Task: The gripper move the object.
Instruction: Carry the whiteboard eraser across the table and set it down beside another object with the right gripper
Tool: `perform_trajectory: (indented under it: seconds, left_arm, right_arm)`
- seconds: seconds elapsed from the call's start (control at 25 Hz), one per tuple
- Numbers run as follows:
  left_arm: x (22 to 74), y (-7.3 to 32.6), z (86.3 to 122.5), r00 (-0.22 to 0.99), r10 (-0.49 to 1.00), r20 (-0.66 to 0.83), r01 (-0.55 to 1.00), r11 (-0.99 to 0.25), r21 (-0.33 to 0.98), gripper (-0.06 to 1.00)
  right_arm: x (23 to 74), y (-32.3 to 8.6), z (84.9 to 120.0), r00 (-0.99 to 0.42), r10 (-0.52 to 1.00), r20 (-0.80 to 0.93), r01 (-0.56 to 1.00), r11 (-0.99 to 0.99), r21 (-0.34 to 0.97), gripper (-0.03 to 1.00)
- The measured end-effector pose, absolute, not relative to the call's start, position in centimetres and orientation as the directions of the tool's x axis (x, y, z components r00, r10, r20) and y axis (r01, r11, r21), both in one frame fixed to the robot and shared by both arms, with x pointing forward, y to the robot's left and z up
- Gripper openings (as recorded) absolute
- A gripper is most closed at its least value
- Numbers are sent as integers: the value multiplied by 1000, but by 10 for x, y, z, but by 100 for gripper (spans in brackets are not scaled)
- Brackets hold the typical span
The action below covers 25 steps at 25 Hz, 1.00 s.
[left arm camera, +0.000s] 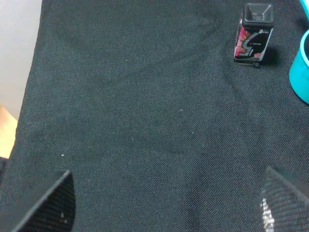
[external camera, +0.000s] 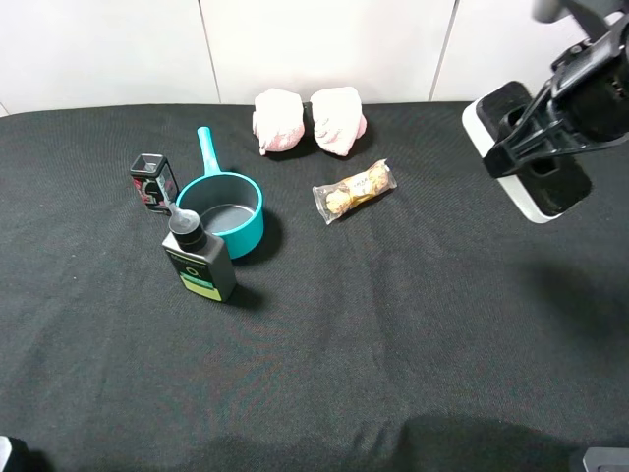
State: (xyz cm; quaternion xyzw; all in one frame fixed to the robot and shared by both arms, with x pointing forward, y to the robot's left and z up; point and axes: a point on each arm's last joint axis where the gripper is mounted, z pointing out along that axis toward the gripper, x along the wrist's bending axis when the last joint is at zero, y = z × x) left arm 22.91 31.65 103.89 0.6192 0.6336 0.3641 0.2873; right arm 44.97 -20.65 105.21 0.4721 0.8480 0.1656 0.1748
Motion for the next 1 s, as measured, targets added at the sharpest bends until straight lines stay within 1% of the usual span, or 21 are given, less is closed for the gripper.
perform_trajectory:
  seconds: [0.12,0.52,0.72,1.0]
  left_arm:
    - [229,316,1039,-68,994,87,576,-32,817,76]
    - [229,316,1039,-68,994,87,576,-32,817,76]
    - [229,316,1039,-68,994,87,576,-32,817,76]
    - [229,316,1039,-68,994,87,576,-32,817,76]
  right_arm:
    - [450,-217,1050,-428,897,-109,801,433,413,46]
    - [446,-242,1046,-296,955,-30,910,291,294,46]
    - [444,-252,1045,-268,963,-11,935,263,237,46]
    - [443,-265,1044,-224,975,-14,953,222,206,46]
